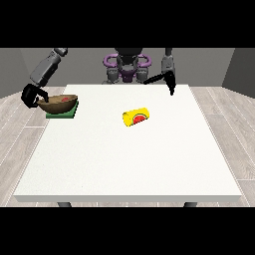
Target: Pick the cup and pour the ball into the bowl, then pick the bowl and place it on the pad
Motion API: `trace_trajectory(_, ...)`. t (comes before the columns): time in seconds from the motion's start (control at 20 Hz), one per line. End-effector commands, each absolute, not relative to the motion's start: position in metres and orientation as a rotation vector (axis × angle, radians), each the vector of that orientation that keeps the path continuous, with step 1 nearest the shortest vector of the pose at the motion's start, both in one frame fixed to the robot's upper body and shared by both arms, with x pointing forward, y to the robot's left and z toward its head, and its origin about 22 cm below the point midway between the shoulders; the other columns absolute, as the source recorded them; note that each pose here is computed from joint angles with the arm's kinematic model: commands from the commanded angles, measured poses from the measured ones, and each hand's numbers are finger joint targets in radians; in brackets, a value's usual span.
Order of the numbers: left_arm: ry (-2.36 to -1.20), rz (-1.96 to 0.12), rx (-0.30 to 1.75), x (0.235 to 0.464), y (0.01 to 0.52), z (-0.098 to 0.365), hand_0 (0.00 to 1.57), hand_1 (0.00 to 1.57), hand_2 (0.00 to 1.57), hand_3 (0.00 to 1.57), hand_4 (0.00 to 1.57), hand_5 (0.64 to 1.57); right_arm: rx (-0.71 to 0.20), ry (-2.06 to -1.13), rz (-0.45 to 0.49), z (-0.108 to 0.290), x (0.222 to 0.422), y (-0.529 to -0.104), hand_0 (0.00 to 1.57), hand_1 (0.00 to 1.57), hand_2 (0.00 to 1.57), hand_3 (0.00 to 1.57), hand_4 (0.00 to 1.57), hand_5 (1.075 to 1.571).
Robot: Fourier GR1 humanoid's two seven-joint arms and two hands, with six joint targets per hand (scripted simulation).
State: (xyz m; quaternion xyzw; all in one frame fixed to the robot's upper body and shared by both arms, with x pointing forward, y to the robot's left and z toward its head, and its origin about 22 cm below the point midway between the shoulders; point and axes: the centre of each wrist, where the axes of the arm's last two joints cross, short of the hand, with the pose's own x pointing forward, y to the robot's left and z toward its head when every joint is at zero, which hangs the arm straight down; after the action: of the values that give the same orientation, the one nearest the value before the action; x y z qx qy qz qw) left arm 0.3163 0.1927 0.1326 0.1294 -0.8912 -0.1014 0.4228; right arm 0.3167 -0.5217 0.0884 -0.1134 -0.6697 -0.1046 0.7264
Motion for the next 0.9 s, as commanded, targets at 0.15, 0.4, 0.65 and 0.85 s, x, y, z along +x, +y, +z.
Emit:
trace_trajectory(0.15,-2.265,-0.264,0.306,0.311,0.204,0.151,0.00,0.00,0.00,0.00,0.00,1.565,-0.448,-1.448,-0.249,0.112,0.305,-0.543,0.36,0.36,0.51,0.62,0.00,1.506)
trace_trajectory(0.4,-2.252,-0.219,0.346,0.298,0.203,0.160,0.00,0.00,0.00,0.00,0.00,1.565,-0.486,-1.456,-0.202,0.131,0.302,-0.551,0.00,0.00,0.38,0.22,0.00,1.478)
trace_trajectory(0.65,-2.220,-0.228,0.312,0.302,0.195,0.136,0.00,0.00,0.00,0.00,0.00,1.569,-0.436,-1.452,-0.225,0.139,0.311,-0.546,0.00,0.00,0.33,0.24,0.00,1.495)
trace_trajectory(0.85,-2.164,-0.188,0.326,0.306,0.204,0.127,0.00,0.00,0.00,0.00,0.00,1.569,-0.392,-1.503,-0.177,0.208,0.288,-0.578,0.00,0.00,0.27,0.26,0.00,1.501)
